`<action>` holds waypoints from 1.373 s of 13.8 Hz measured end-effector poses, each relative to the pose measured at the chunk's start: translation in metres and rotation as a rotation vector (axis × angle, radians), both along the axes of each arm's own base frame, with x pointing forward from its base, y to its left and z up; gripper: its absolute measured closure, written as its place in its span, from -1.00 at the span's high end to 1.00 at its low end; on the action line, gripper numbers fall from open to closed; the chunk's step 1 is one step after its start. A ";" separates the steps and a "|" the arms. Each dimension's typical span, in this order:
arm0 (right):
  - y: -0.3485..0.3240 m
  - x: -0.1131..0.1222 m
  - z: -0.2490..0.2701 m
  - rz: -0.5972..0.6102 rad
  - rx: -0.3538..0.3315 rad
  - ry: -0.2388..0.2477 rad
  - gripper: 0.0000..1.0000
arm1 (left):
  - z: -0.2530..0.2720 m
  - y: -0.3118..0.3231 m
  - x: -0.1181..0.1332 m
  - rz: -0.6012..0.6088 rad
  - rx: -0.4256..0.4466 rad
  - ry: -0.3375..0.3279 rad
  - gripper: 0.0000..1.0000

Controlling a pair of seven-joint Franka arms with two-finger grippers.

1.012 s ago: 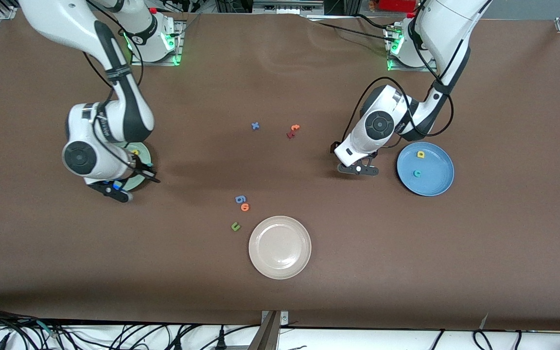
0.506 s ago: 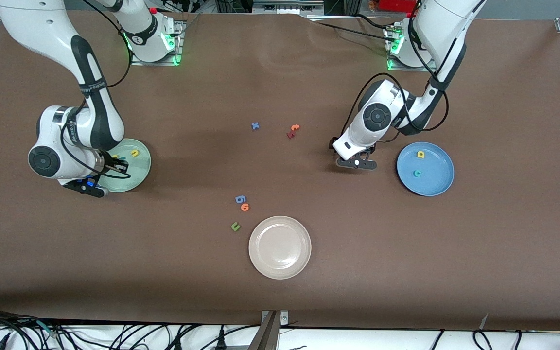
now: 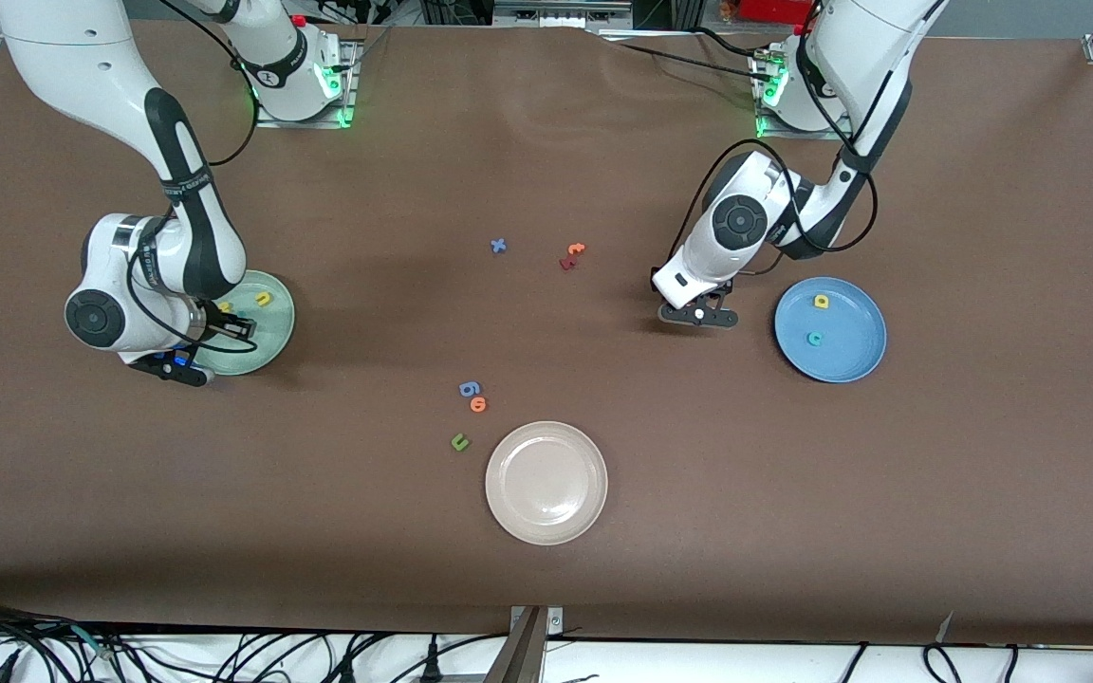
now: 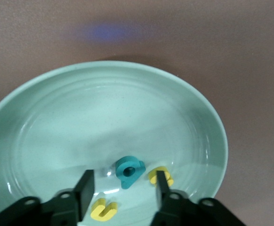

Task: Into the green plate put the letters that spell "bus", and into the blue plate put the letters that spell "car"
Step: 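Drop the cyan b in the green plate while the left gripper grasps cyan r, then drop the cyan r in the blue plate while the right gripper withdraws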

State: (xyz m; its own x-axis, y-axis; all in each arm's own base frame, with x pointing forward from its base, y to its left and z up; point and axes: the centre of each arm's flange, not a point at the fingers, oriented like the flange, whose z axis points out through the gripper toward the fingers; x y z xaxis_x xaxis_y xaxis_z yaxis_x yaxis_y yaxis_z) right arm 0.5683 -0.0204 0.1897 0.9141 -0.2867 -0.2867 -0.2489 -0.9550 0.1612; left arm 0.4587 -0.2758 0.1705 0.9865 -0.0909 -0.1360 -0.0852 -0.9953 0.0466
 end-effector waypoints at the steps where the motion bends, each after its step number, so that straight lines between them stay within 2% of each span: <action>1: 0.000 0.002 0.005 0.001 0.002 -0.009 0.56 | 0.000 0.000 0.000 0.000 0.000 0.000 0.00; 3: 0.002 0.009 0.026 0.002 0.013 -0.030 0.96 | 0.000 0.000 0.000 0.001 0.000 0.000 -0.05; 4: 0.004 0.014 0.044 0.002 0.021 -0.034 0.99 | 0.000 0.000 0.000 0.002 0.001 0.000 -0.06; 7: 0.009 0.027 0.116 0.001 0.051 -0.040 0.99 | 0.001 0.000 0.000 0.005 0.001 -0.001 -0.22; 10: 0.016 0.040 0.203 0.007 0.072 -0.016 0.99 | 0.001 0.000 0.000 0.011 0.002 -0.002 -0.33; 11: 0.019 0.045 0.233 0.011 0.075 -0.019 0.99 | 0.002 0.000 0.000 0.014 0.002 -0.002 -0.42; 13: 0.022 0.052 0.281 0.018 0.076 -0.040 0.99 | 0.002 0.000 0.000 0.018 0.003 -0.002 -0.42; 17: 0.016 0.053 0.334 0.012 0.071 -0.071 0.99 | 0.004 0.003 0.003 0.008 0.027 0.017 -0.42; 19: 0.015 0.052 0.346 0.015 0.073 -0.081 0.99 | 0.025 0.014 0.023 -0.003 0.087 0.062 -0.42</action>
State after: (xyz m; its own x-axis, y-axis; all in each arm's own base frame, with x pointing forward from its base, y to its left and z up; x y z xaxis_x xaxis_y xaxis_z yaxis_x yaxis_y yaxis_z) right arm 0.6200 -0.0049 0.5358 0.9392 -0.2542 -0.2309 -0.2443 -0.9671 0.0712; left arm 0.4814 -0.2613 0.1959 0.9757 -0.0791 -0.2044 -0.0878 -0.9955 -0.0342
